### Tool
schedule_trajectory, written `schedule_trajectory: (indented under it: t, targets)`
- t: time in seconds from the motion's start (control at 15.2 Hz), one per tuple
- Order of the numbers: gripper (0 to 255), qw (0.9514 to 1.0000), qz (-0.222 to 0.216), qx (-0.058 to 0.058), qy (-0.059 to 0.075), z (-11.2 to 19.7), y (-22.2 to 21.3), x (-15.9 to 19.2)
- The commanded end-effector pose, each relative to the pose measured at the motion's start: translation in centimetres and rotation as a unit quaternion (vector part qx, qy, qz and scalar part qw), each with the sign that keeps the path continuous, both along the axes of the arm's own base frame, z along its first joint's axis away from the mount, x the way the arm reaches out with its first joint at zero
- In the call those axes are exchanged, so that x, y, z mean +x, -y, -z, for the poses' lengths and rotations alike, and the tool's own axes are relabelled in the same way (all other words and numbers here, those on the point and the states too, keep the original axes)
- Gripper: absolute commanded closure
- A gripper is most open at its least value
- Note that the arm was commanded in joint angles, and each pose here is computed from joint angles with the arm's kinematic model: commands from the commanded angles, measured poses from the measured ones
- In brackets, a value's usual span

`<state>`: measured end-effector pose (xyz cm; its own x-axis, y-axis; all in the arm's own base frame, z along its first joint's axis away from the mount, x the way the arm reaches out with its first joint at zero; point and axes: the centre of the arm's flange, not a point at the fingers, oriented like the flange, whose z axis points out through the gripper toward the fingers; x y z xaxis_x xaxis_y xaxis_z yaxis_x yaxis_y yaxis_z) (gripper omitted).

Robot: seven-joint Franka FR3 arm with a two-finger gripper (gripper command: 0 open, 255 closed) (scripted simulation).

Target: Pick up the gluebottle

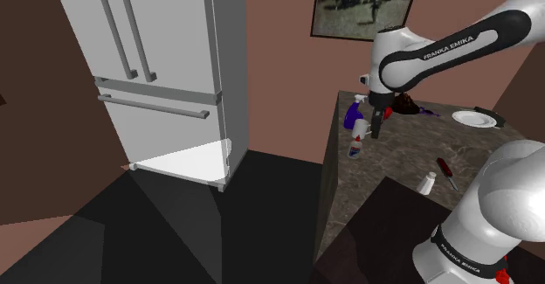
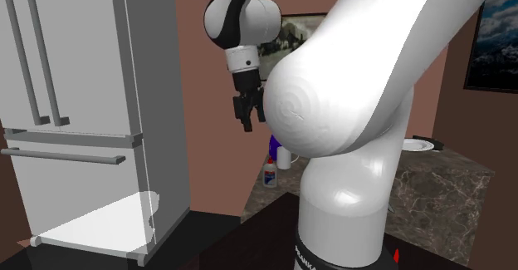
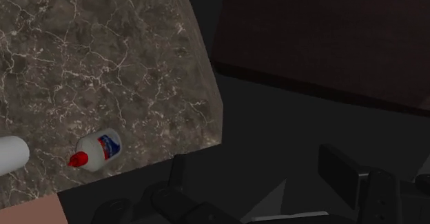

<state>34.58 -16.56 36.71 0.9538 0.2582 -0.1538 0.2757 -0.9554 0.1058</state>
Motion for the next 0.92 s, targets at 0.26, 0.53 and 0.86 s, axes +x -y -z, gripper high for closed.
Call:
schedule_trajectory:
  t: [0.26,0.53,0.86]
  targets:
    - [0,0.9977,-0.062,-0.028,-0.004,5.3,4.4,2.3]
    - [0,0.9937,-0.102,-0.047,-0.008,8.9,7.1,4.1]
    - [0,0.9859,-0.152,-0.070,-0.012,13.2,10.6,6.8]
